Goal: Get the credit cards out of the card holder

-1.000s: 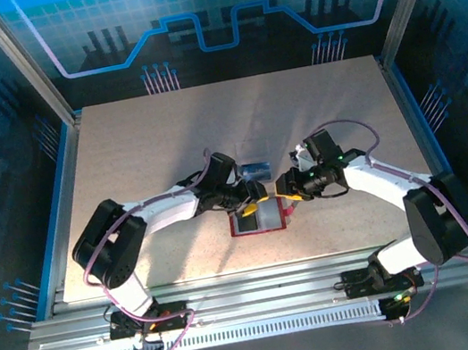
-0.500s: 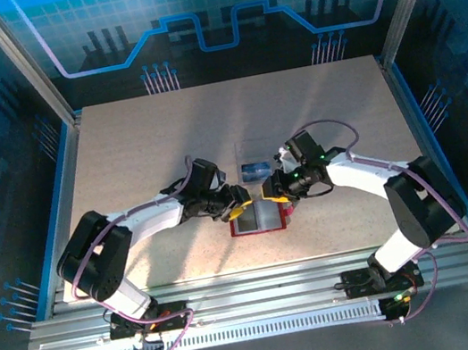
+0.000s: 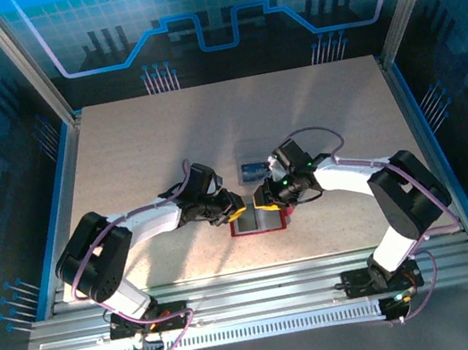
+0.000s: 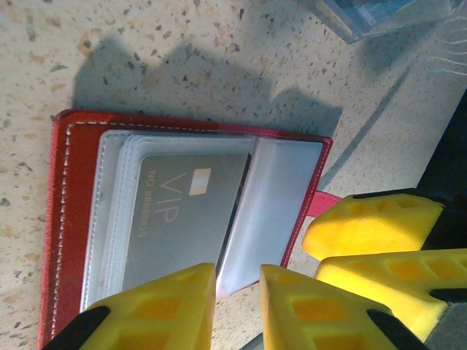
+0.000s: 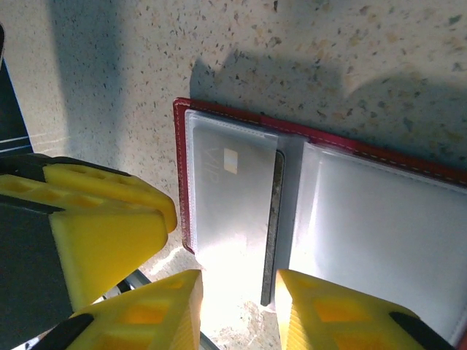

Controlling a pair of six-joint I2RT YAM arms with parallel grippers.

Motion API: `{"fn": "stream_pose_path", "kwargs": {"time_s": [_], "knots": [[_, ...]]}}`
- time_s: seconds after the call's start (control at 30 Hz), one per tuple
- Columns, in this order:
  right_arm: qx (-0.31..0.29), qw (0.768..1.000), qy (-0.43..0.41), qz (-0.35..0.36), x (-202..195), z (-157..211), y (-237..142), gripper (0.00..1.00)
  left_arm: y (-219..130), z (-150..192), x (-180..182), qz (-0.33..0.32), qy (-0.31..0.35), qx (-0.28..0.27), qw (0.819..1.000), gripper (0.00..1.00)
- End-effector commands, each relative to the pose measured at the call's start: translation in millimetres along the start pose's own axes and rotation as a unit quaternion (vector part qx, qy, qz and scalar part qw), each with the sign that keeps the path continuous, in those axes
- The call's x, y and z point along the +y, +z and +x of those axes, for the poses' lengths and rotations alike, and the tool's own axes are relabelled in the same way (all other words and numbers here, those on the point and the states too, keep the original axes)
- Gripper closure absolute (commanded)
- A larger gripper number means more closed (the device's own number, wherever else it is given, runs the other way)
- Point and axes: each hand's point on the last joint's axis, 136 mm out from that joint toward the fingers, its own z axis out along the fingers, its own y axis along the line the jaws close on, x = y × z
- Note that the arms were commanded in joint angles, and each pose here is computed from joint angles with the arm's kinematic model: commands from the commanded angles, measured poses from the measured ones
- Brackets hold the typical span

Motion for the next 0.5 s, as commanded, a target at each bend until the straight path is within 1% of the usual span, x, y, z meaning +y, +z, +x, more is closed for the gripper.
{"fn": "stream_pose_path", "kwargs": {"time_s": [0.0,0.47], "knots": [[0.004,1.000,-0.003,-0.013,11,-2,8,0.67,1,-2,11,-0.009,0.002,-0.006,1.000,0.79],[0.022,1.000,0.001,-0.009,7,6,27,0.67,9,0,30,-0.020,-0.009,0.003,1.000,0.86]]}}
